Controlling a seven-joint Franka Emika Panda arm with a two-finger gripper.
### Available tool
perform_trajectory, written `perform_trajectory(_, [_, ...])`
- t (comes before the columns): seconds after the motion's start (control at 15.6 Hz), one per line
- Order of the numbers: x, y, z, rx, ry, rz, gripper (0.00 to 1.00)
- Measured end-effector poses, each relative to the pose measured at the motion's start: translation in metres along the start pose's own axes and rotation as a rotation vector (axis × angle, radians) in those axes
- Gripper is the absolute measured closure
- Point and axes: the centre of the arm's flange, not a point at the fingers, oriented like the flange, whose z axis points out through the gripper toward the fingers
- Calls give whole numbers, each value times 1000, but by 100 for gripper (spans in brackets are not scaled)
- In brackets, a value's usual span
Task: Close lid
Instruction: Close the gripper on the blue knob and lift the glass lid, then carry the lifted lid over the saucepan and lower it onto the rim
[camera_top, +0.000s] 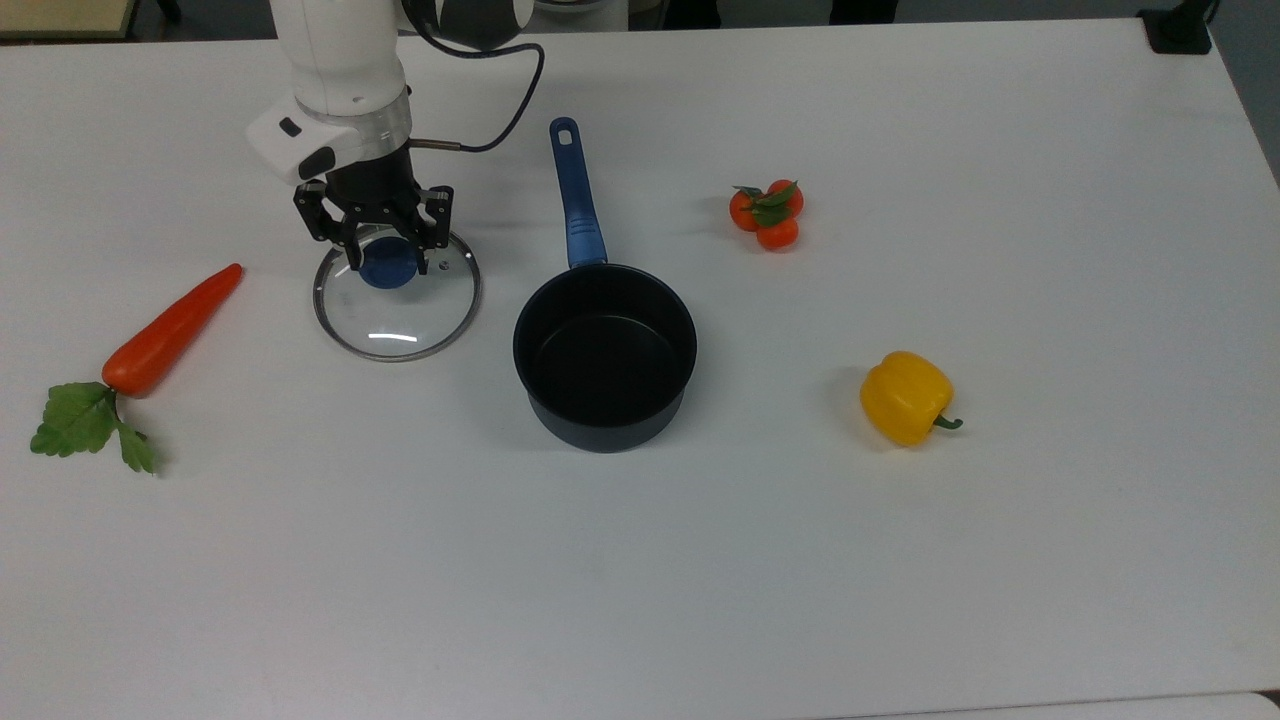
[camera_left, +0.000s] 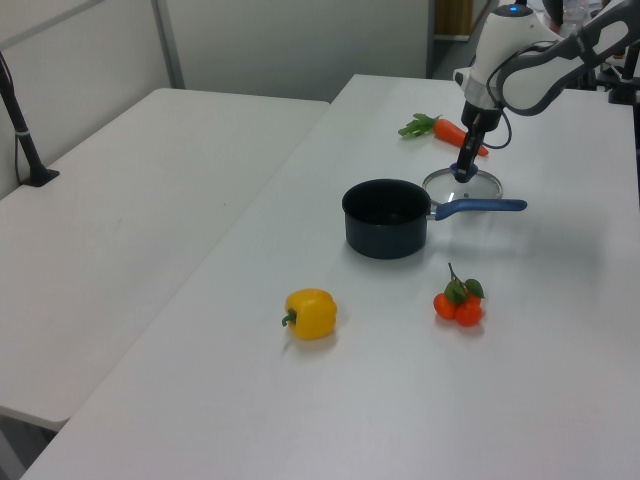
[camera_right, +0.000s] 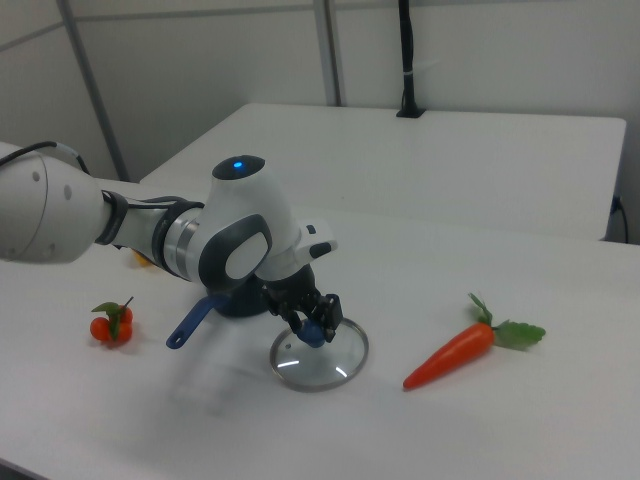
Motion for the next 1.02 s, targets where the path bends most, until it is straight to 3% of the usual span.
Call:
perform_trajectory(0.58, [4, 2, -5, 28, 14, 41, 39])
perform_trajectory(1.02, [47, 15, -77, 40, -29, 107, 39])
